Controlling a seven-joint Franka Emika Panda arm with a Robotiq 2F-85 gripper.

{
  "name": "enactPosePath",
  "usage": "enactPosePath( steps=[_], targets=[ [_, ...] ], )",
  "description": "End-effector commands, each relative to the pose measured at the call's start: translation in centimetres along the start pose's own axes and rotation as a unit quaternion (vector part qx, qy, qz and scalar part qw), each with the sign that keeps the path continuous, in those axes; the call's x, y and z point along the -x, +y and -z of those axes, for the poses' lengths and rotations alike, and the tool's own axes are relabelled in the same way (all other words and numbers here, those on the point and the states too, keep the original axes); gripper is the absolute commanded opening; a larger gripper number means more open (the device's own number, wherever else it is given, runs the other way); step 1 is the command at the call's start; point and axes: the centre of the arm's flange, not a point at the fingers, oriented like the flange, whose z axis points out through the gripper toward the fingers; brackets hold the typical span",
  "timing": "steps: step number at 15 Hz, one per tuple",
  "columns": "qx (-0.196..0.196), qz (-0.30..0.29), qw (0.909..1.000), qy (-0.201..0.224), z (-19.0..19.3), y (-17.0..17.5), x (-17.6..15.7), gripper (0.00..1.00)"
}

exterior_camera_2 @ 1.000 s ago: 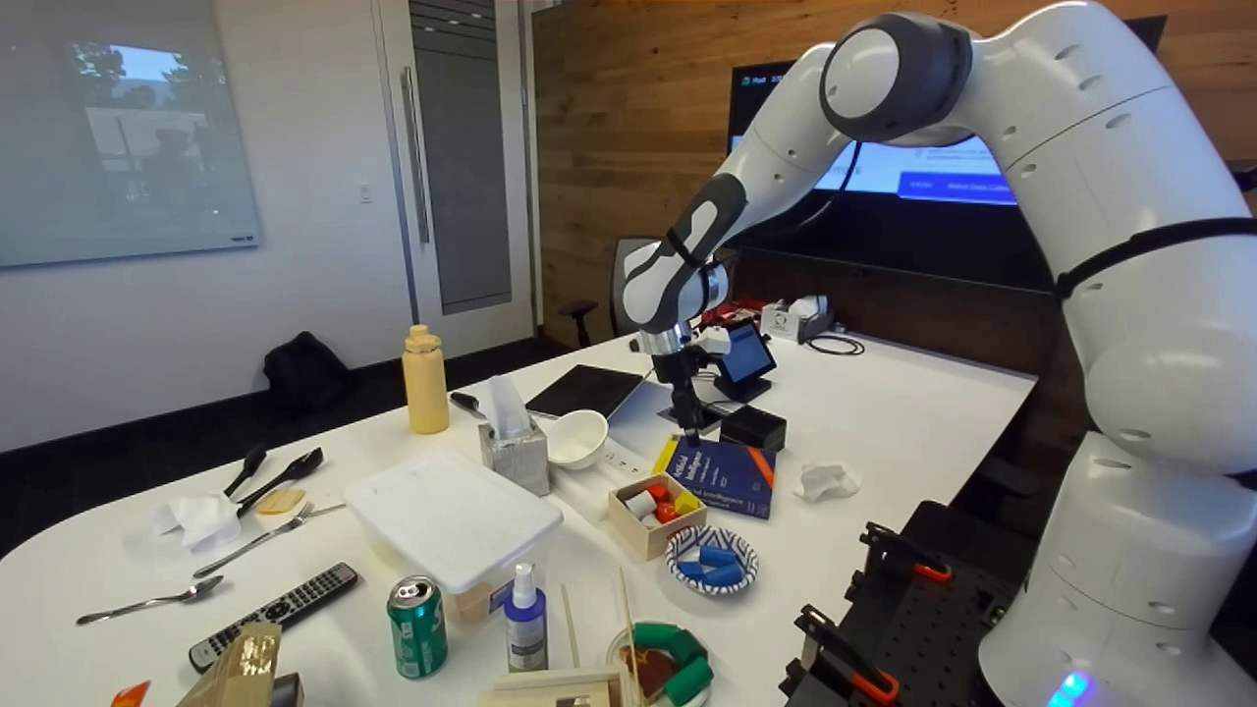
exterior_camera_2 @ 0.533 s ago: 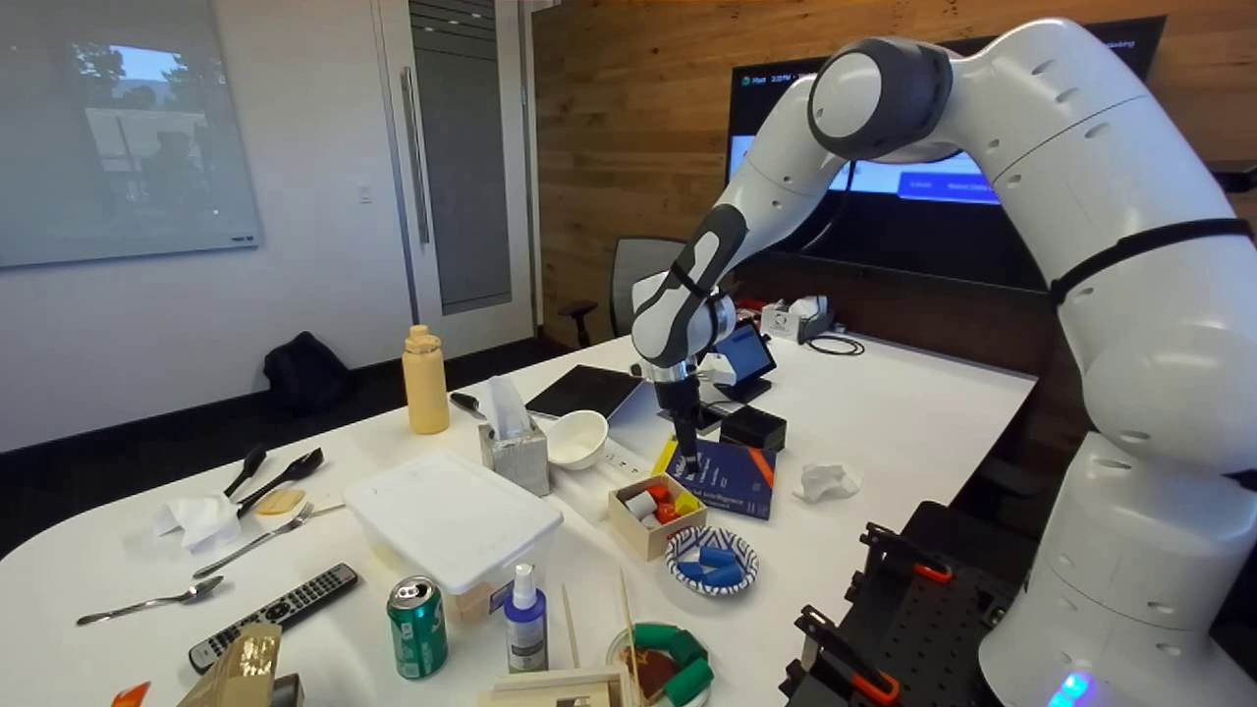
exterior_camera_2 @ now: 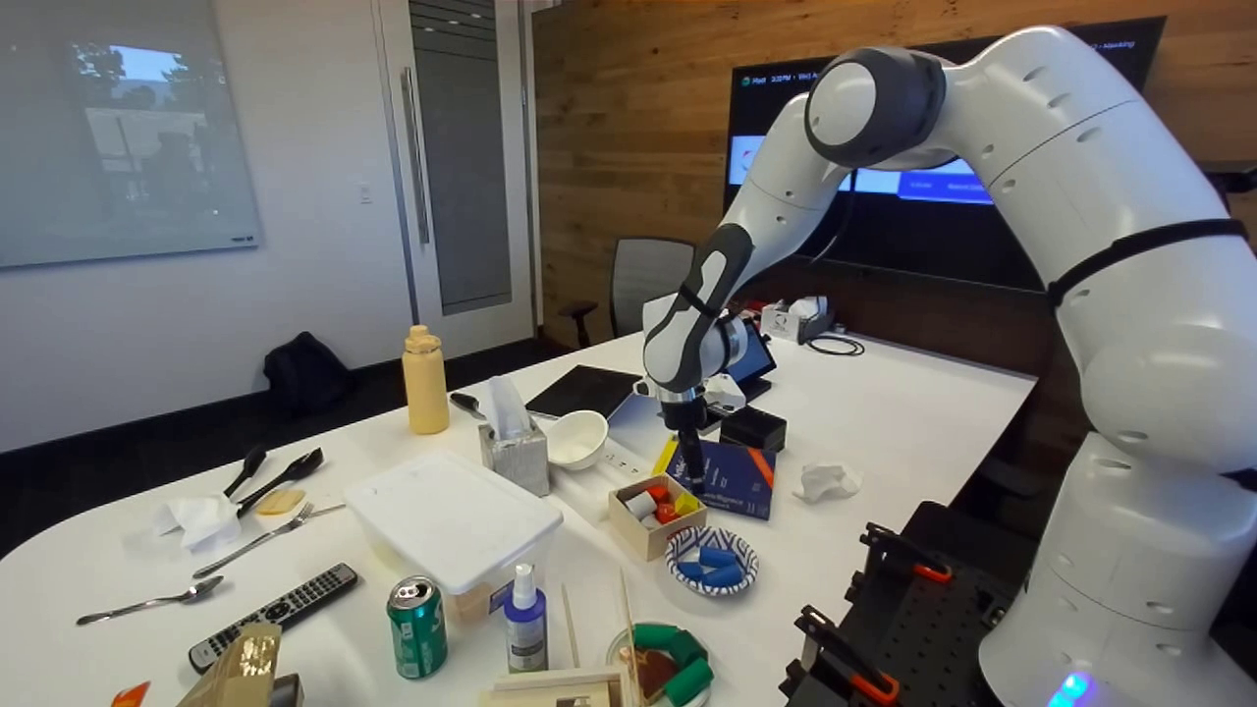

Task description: Put the yellow block in the toy box

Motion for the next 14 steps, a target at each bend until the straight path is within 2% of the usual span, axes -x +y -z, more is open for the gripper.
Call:
enactPosePath(
  steps=[1, 11, 14],
  targets=[
    [0.003, 0.013, 0.9999, 0.011, -1.1, -1.0, 0.6, 1.0],
    [0.027, 0.022, 0.9991, 0.025, -2.1, -2.2, -0.7, 1.0],
    [0.029, 0.029, 0.999, 0.018, -2.3, -2.3, -0.7, 0.86]
  ],
)
